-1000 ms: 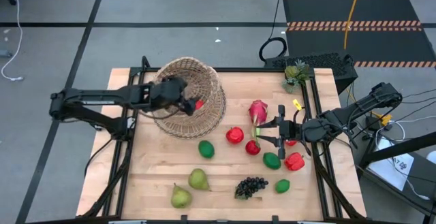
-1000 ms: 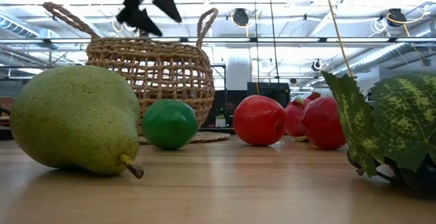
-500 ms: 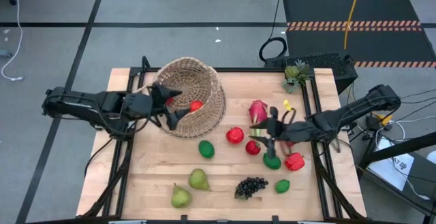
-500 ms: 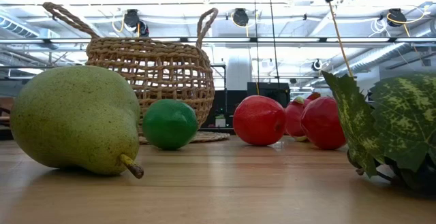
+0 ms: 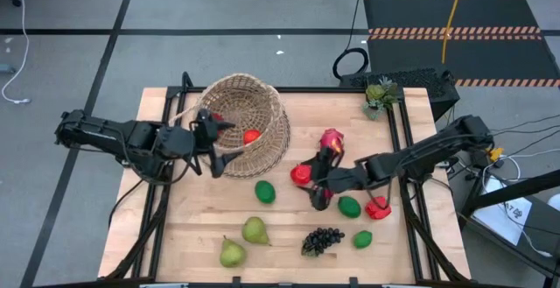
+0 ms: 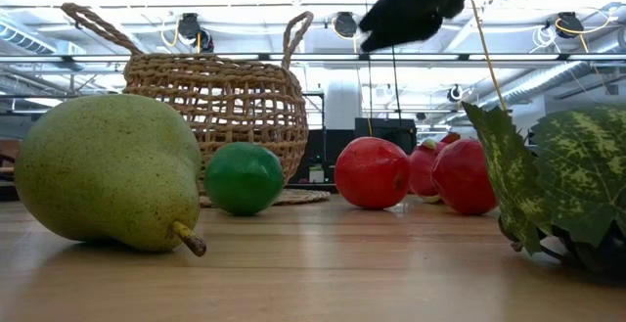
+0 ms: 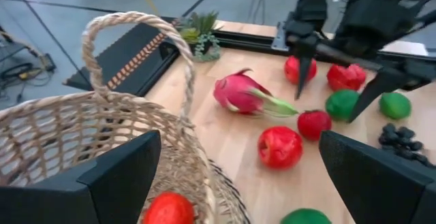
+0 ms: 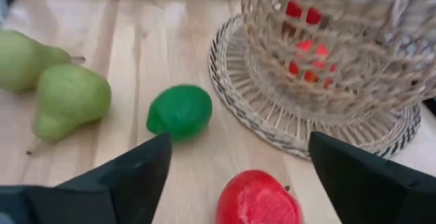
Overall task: Build produce basket
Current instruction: Put the apple into the basket
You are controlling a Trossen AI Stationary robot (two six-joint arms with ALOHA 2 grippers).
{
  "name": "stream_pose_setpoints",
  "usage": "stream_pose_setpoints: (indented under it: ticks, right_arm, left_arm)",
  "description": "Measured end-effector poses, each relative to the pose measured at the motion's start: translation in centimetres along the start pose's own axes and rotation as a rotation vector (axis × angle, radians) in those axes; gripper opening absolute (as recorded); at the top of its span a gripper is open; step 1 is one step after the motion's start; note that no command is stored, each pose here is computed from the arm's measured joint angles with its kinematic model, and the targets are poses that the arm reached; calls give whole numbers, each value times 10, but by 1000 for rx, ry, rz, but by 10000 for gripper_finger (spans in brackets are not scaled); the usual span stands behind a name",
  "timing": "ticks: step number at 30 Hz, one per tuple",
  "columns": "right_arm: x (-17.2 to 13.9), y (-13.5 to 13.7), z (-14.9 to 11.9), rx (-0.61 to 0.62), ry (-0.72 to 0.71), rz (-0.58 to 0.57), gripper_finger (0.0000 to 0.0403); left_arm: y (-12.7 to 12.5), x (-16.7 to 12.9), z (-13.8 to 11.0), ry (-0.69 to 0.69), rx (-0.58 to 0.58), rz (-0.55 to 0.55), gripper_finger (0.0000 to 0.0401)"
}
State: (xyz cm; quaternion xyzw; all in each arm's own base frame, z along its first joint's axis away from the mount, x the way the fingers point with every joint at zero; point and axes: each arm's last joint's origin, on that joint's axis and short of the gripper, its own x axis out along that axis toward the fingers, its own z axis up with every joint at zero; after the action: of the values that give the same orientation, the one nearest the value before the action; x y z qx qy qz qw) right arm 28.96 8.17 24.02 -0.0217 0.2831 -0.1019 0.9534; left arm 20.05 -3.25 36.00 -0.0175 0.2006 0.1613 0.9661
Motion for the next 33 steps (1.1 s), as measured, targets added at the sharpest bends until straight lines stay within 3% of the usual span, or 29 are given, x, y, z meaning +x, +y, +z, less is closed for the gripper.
stream_pose_setpoints:
  ticks: [10, 25, 33]
  right_arm:
    - [28, 5, -17, 65, 84, -33, 398]
    - [31, -5, -30, 147, 154, -82, 400]
    - [34, -8, -40, 82, 170, -87, 400]
  left_arm:
    - [-1, 0, 0, 4, 14, -26, 397]
    - [-2, 0, 2, -16, 70, -27, 397]
    - [-2, 0, 2, -16, 70, -27, 397]
